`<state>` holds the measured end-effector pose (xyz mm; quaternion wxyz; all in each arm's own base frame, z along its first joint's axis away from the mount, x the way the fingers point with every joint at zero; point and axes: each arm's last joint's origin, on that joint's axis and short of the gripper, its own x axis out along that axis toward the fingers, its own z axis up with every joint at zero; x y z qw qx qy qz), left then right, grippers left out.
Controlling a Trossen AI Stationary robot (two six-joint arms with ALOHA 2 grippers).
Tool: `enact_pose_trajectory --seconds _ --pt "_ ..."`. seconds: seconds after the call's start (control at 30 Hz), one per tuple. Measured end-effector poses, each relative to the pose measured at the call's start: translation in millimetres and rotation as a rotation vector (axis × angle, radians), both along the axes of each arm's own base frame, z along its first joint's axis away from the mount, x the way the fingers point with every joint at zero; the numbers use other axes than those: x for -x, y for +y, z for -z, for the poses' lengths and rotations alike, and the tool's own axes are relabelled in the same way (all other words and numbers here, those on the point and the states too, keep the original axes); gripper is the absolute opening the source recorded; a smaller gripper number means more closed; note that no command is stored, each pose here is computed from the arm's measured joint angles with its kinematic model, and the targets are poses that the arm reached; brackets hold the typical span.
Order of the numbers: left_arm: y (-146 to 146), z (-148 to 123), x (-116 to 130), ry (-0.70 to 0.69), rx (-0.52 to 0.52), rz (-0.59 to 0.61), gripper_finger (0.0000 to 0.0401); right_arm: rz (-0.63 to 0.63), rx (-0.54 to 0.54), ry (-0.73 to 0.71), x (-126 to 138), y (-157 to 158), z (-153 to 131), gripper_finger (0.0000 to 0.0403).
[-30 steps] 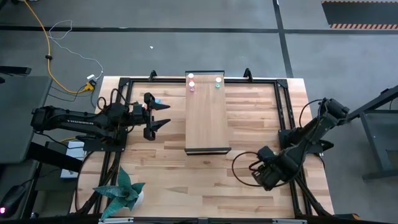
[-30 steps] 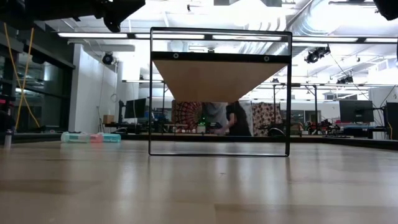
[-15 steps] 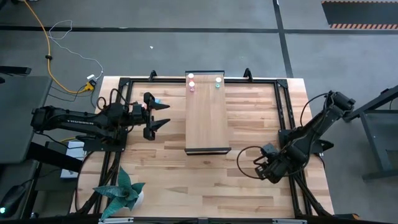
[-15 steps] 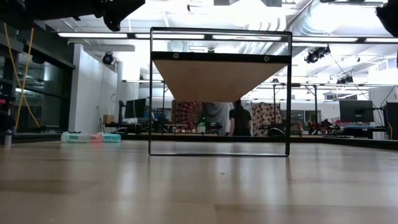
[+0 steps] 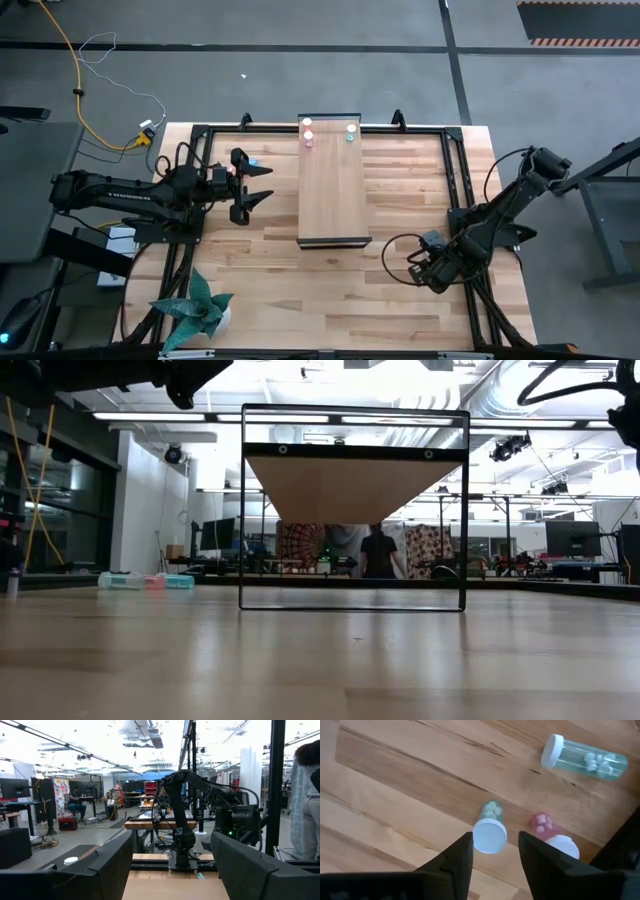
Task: Pick and place medicine bottles onto shelf by color
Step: Put the transparent blue pill bottle on the shelf, then put the transparent pink pill bottle on the shelf
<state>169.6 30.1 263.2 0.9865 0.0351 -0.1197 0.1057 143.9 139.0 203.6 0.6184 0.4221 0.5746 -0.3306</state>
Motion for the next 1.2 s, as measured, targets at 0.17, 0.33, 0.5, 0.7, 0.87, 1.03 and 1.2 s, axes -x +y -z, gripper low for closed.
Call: enact_pose_trajectory --seconds 0.17,0.33,0.5,0.7,0.87,1.03,1.2 --pt "0.0 0.0 0.0 0.0 0.0 0.0 0.0255 0.01 -0.018 -0.016 -1.6 1.6 -0.3 0.0146" --pt "0.0 0.0 0.0 0.0 0.001 0.0 0.0255 0.013 -0.016 -0.031 -3.4 2.8 0.6 0.0146" --pt "0.0 0.2 0.0 0.002 0.002 0.0 0.0255 0.003 -0.006 0.02 -6.5 7.0 9.2 0.0146" --pt "0.0 0.1 0.0 0.001 0.0 0.0 0.0255 -0.014 0.004 0.039 -7.7 8.6 13.6 0.0146" --pt "0.0 0.0 0.0 0.001 0.0 0.0 0.0255 -0.022 0.006 0.04 -7.5 8.4 13.5 0.0146" --pt "0.0 0.0 0.0 0.0 0.0 0.0 0.0255 -0.023 0.006 0.04 -7.6 8.4 13.5 0.0146" --pt "0.0 0.0 0.0 0.0 0.0 0.0 0.0255 -0.079 0.015 0.049 -7.2 7.4 13.1 0.0146"
